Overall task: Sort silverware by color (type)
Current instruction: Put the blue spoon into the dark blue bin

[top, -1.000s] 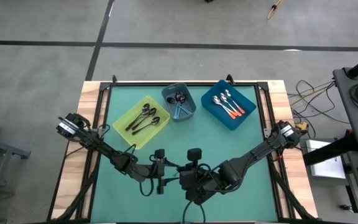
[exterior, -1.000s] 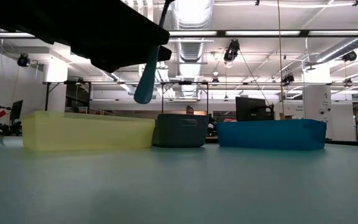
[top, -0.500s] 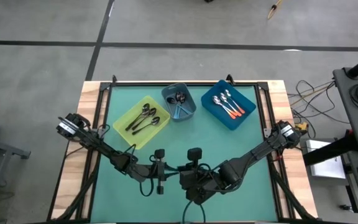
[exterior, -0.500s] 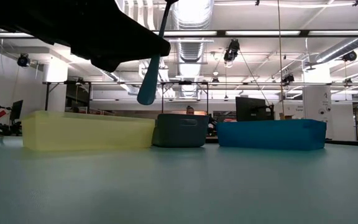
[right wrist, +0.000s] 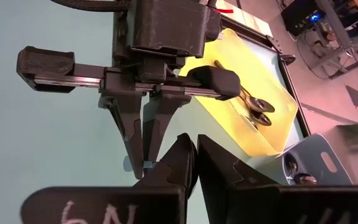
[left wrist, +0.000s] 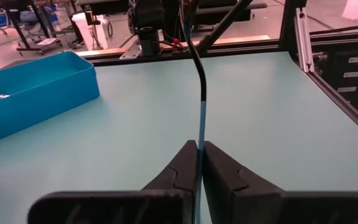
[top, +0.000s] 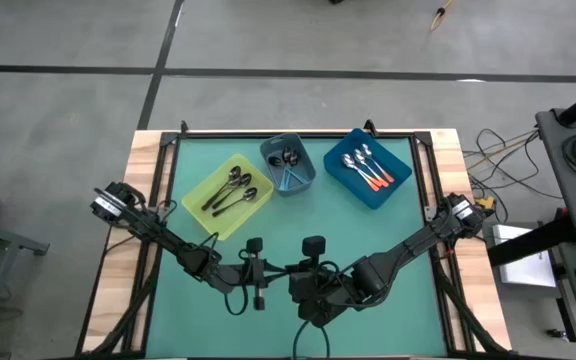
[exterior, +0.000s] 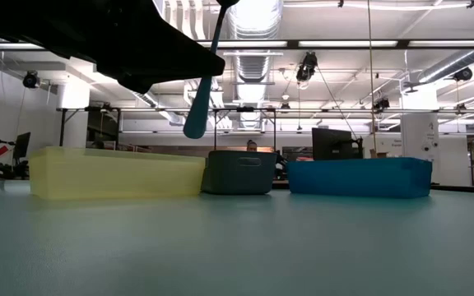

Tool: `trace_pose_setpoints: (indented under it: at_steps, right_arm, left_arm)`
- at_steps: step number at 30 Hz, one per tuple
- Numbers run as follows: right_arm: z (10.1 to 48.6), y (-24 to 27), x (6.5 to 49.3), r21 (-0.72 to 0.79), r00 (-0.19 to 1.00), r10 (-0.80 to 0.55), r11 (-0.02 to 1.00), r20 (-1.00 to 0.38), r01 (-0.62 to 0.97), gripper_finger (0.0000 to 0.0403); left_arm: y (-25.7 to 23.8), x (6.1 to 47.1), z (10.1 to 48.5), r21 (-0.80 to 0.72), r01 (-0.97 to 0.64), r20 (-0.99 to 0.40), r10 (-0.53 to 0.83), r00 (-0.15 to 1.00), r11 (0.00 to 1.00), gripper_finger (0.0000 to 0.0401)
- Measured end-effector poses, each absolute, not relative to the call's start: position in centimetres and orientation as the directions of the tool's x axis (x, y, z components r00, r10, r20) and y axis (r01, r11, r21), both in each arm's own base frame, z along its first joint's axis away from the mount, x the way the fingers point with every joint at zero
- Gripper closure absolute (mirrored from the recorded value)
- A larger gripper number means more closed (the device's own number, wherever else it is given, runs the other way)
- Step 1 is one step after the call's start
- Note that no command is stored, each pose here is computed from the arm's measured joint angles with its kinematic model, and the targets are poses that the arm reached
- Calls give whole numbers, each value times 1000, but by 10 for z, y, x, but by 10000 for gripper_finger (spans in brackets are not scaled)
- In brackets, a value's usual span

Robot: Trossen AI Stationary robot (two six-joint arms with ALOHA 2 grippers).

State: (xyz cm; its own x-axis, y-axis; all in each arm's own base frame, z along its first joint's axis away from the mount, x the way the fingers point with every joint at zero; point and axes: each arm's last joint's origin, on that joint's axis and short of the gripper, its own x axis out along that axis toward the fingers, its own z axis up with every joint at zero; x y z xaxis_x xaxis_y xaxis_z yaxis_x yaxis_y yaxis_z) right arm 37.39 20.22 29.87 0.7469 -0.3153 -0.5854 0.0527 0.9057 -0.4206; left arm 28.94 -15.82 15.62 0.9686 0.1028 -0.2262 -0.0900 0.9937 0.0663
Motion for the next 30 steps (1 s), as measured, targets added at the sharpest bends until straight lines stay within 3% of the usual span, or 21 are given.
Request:
trace_pose_setpoints:
  at_steps: [19, 30]
  right_arm:
    - [298, 203, 374, -377, 744, -290, 925, -602, 55, 385]
    - [299, 203, 373, -361, 746, -282, 931, -604, 59, 304]
  left_arm:
    - [-158, 289, 156, 74, -92, -225, 106, 969, 993, 401]
    - [-158, 290, 157, 73, -104, -218, 117, 969, 992, 401]
